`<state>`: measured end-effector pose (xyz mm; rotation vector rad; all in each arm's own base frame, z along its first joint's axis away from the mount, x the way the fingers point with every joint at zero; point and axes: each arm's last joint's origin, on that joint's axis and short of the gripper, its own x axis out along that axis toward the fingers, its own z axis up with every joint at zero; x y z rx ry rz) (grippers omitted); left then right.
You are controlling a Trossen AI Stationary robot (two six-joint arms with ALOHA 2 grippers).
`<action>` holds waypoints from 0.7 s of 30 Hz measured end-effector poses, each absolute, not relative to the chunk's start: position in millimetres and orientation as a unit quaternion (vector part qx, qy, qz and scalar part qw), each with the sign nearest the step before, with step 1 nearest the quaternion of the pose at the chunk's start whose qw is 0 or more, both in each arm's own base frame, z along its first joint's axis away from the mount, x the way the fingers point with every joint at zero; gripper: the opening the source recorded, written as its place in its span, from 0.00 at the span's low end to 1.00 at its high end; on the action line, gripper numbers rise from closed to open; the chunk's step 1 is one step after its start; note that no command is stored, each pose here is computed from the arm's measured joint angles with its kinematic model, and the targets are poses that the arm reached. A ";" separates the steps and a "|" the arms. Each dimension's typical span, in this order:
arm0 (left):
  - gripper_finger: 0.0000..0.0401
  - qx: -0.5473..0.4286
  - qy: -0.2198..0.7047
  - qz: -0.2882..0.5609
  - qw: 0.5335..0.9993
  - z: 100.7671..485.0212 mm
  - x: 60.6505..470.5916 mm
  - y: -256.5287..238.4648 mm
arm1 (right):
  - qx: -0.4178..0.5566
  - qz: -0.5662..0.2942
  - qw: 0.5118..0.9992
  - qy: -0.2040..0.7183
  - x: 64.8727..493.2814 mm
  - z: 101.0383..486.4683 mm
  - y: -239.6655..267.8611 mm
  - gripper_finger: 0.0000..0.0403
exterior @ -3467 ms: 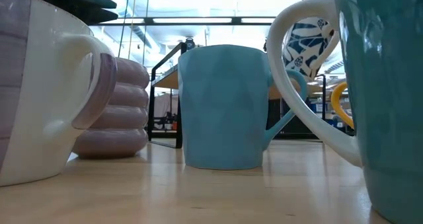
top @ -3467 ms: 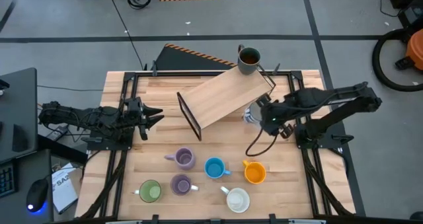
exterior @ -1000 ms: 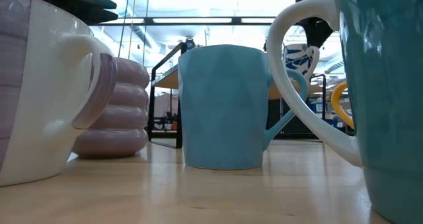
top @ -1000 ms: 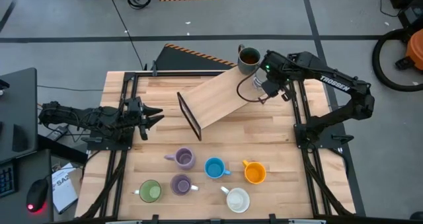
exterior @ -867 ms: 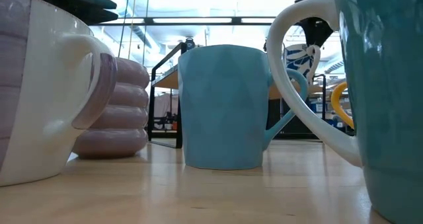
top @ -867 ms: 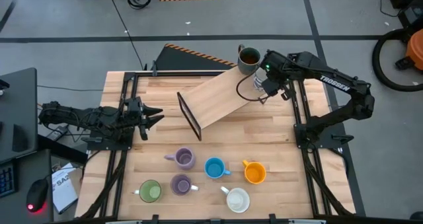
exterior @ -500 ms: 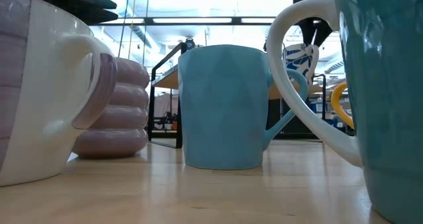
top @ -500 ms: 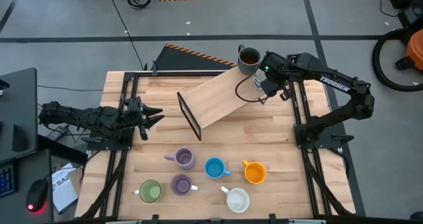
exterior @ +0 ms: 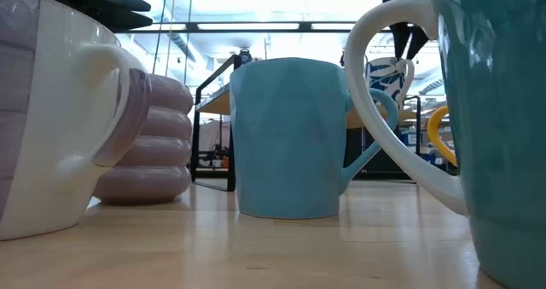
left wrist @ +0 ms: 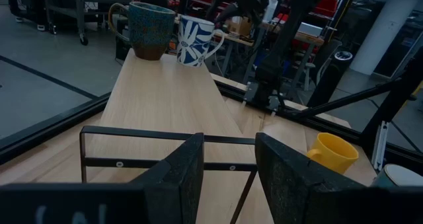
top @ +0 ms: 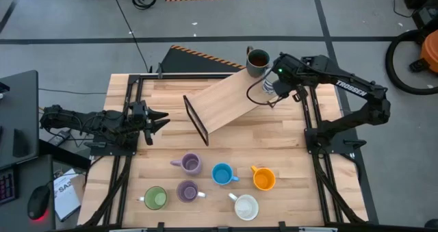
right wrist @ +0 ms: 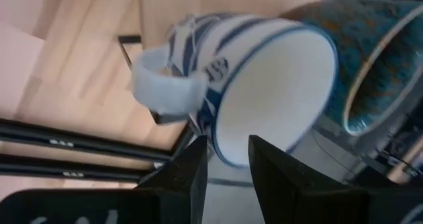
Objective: Place coffee mugs
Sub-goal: Put the yellow mug on the shelf
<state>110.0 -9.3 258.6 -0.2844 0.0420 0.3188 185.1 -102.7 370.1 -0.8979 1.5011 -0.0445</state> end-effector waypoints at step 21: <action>0.35 -0.146 0.016 0.157 0.977 259.4 110.0 -9.3 | -0.393 -0.085 0.749 0.527 168.5 400.7 -55.9 0.29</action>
